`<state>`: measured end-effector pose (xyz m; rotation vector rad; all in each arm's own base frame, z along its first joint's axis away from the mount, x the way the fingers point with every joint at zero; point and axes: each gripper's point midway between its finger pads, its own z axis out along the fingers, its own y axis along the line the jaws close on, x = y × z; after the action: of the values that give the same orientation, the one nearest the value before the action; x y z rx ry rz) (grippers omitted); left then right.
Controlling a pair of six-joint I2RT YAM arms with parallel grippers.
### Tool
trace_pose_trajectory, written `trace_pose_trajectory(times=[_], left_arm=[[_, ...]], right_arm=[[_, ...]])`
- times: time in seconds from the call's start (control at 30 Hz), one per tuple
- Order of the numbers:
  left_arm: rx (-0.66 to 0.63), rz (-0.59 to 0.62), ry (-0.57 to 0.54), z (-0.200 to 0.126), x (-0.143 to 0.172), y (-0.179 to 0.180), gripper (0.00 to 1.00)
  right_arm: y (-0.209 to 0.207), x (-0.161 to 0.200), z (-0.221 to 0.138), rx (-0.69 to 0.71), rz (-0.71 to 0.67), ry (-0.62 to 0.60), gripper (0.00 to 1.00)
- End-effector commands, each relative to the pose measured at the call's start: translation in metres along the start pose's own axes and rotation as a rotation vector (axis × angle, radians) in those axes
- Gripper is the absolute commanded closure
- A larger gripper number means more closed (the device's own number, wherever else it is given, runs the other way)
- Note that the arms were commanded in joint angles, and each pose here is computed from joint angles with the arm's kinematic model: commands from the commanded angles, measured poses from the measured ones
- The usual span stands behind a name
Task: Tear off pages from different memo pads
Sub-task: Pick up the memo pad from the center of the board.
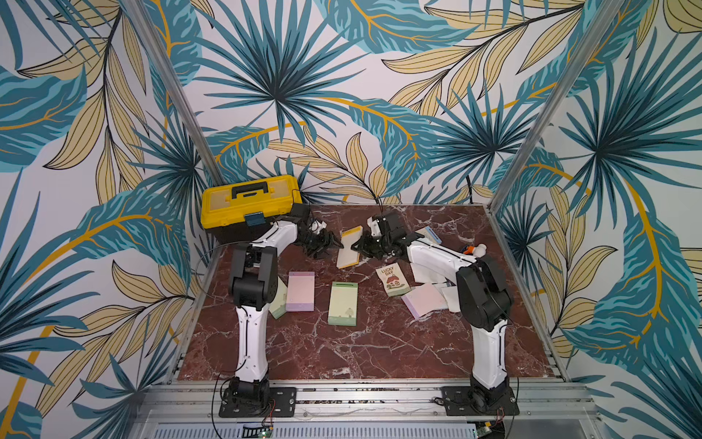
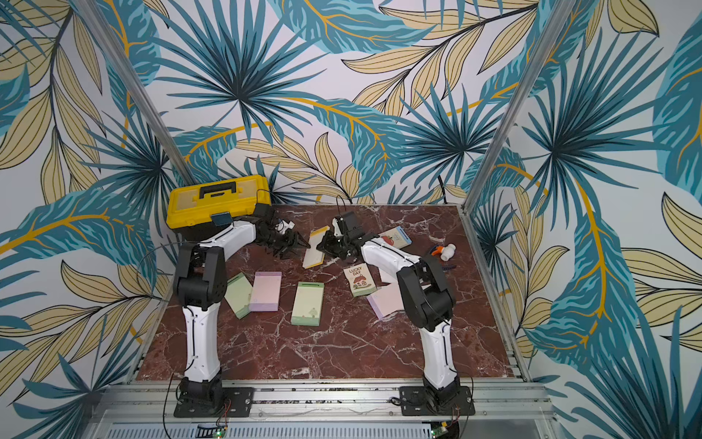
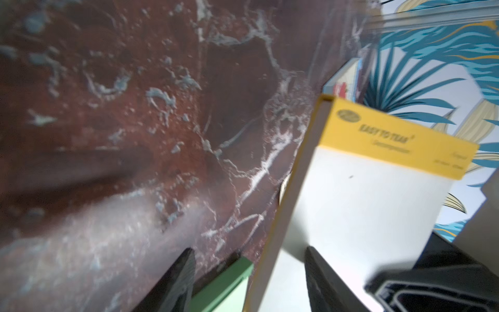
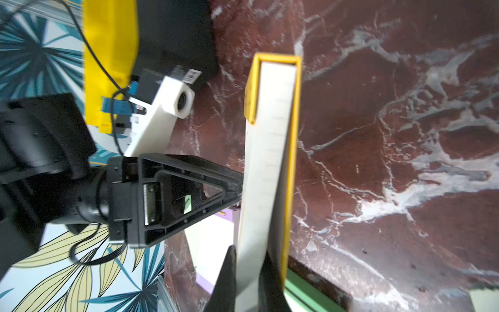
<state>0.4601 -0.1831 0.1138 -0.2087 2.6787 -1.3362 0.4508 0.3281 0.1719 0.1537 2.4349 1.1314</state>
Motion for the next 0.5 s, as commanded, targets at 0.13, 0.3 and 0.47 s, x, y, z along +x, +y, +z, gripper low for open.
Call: trace_pose_trajectory(times=[0.13, 0.3, 0.47], left_arm=[[0.280, 0.253, -0.038, -0.058, 0.039, -0.076, 0.39], [0.438, 0.305, -0.044, -0.085, 0.062, -0.116, 0.45], [0.569, 0.369, -0.078, -0.114, 0.079, -0.150, 0.45]], right_arm=[[0.078, 0.013, -0.087, -0.225, -0.120, 0.052, 1.00], [0.111, 0.026, -0.122, -0.424, -0.181, 0.129, 1.00], [0.130, 0.027, -0.148, -0.546, -0.202, 0.162, 1.00]])
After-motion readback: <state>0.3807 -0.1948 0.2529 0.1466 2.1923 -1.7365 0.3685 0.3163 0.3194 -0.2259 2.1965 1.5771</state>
